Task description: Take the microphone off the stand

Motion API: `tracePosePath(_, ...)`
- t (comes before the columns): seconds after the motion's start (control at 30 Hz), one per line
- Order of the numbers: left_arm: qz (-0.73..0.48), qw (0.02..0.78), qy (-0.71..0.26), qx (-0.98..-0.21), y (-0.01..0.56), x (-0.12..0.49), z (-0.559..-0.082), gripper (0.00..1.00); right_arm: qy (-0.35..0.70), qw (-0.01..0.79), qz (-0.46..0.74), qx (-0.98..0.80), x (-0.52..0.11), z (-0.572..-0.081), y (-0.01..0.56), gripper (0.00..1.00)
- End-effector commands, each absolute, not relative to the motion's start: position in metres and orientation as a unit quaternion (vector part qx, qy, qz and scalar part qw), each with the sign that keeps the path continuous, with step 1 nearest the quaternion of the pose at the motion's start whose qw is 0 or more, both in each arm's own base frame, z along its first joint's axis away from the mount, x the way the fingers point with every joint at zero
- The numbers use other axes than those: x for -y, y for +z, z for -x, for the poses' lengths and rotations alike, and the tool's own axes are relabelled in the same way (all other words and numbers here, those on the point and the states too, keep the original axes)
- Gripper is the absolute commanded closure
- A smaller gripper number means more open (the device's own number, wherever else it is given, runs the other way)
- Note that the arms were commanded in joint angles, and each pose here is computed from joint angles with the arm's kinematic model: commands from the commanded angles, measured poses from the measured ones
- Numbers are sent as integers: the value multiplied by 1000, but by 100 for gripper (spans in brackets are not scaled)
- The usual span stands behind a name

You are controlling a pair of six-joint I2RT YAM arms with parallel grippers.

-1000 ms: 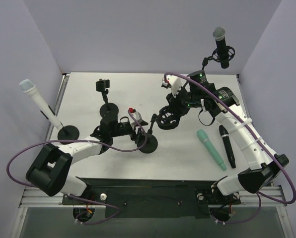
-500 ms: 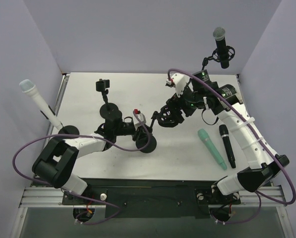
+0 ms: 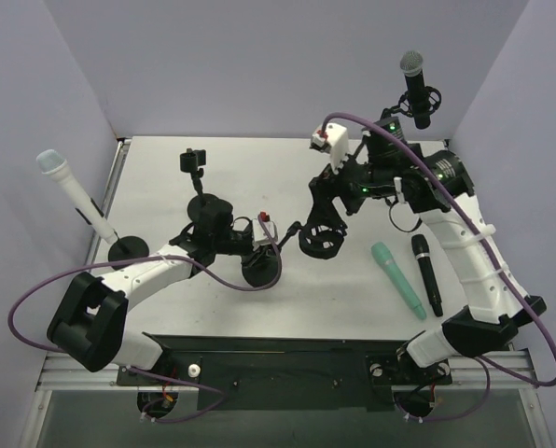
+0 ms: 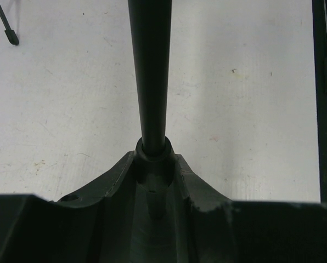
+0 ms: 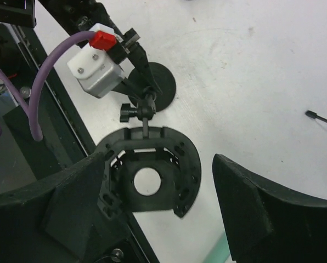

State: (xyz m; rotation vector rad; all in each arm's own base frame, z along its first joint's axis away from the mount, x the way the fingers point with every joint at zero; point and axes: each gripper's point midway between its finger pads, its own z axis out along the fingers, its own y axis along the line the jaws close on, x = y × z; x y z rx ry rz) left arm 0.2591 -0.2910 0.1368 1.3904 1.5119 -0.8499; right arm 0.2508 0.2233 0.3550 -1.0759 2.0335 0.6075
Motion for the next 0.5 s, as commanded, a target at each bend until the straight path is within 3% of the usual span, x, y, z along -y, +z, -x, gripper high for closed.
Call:
tracePosePath(0.0, -580, 463, -316, -591, 160, 295, -269, 100, 214, 316, 464, -799, -249, -256, 319, 27)
tracePosePath(0.47, -582, 448, -326, -596, 158, 292, -259, 100, 175, 246, 514, -803, -258, -261, 270, 30)
